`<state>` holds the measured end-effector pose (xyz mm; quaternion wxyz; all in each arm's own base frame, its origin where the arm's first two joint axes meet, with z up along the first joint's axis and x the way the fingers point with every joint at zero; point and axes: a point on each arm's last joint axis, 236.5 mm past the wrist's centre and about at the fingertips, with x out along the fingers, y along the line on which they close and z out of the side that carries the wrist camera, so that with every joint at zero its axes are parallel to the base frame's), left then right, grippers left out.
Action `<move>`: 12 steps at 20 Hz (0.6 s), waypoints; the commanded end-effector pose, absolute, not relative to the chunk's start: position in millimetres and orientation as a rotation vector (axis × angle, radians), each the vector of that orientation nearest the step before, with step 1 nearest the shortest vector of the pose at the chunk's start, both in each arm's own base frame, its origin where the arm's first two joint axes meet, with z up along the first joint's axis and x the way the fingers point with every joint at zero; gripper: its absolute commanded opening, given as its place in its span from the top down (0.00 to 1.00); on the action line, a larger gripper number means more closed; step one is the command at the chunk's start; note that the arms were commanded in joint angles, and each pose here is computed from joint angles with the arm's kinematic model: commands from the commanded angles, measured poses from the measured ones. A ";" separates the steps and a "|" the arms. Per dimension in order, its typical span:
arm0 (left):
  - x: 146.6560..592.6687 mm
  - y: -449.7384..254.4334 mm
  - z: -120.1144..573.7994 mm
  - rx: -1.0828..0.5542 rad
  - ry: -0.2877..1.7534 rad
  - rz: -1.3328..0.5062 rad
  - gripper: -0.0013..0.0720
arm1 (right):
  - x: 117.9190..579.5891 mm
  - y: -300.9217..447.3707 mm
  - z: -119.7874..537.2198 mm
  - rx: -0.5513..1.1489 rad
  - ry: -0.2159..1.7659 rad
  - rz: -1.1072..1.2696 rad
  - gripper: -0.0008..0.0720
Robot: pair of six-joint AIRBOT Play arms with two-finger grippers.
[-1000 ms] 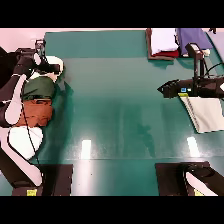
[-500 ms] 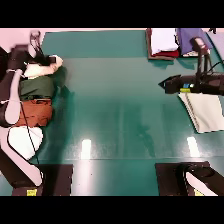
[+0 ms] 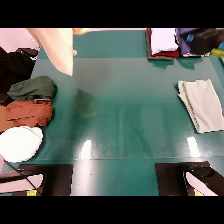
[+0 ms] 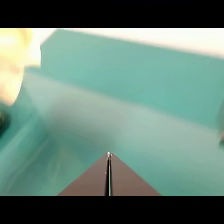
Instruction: Fold the shirts.
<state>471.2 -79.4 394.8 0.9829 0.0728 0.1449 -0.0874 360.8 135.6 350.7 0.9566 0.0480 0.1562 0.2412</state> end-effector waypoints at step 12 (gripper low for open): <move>375.5 -315.7 228.7 0.249 0.639 -0.712 0.11 | 326.8 124.4 450.3 0.029 0.097 0.474 0.96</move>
